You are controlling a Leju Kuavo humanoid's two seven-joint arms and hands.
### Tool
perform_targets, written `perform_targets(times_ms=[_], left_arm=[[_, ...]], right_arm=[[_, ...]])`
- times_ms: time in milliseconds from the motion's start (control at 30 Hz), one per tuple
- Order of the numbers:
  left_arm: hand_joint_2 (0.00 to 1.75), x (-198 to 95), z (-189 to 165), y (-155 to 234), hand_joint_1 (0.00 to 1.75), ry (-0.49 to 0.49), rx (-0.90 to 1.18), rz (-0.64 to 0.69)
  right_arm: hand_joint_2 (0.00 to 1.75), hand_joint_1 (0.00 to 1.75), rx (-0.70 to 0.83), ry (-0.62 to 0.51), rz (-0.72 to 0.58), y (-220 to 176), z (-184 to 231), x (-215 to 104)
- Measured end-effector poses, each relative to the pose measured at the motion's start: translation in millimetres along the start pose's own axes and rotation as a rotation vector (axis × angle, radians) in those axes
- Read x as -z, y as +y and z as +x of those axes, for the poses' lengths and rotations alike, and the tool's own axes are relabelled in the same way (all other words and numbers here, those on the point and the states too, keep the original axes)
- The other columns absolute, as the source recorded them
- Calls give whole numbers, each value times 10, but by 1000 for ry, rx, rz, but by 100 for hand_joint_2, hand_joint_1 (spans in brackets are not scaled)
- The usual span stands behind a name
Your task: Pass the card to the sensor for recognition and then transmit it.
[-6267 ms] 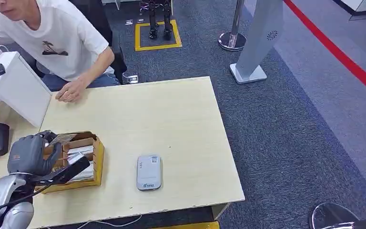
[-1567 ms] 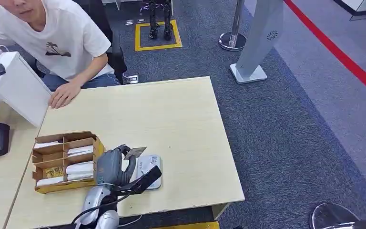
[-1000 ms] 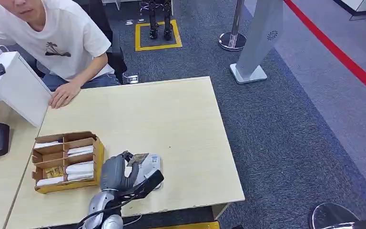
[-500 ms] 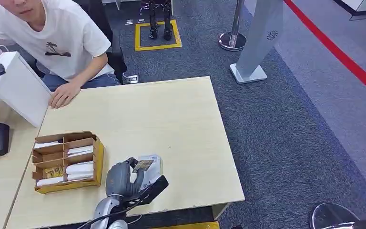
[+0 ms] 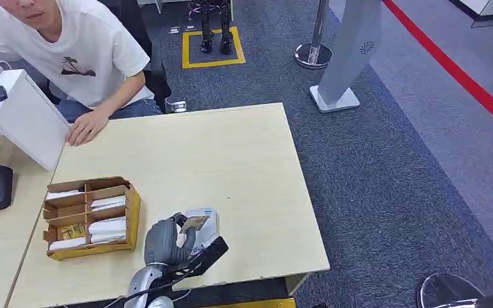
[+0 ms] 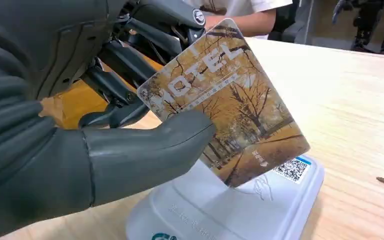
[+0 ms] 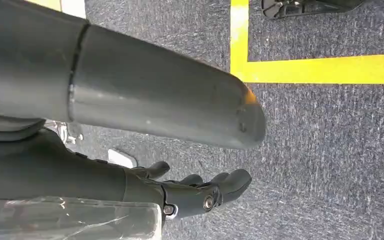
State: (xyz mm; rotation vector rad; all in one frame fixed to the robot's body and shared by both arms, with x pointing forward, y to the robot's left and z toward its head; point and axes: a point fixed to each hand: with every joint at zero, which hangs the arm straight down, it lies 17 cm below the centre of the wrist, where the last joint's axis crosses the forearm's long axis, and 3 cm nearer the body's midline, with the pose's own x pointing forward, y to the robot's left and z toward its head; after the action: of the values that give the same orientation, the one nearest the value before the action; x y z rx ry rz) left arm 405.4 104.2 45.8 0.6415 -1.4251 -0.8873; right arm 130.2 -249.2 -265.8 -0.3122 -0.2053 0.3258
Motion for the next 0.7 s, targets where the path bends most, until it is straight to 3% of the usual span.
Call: perform_targets(times_ms=[467,700], left_arm=[[175,91,-172,757,175,6,17,188],[175,108,-542,1549,175,31,25,344]], right_arm=[[0,0,8,-10,13,33,-37,-2],[0,0,5,-19,33,28,-190,21]])
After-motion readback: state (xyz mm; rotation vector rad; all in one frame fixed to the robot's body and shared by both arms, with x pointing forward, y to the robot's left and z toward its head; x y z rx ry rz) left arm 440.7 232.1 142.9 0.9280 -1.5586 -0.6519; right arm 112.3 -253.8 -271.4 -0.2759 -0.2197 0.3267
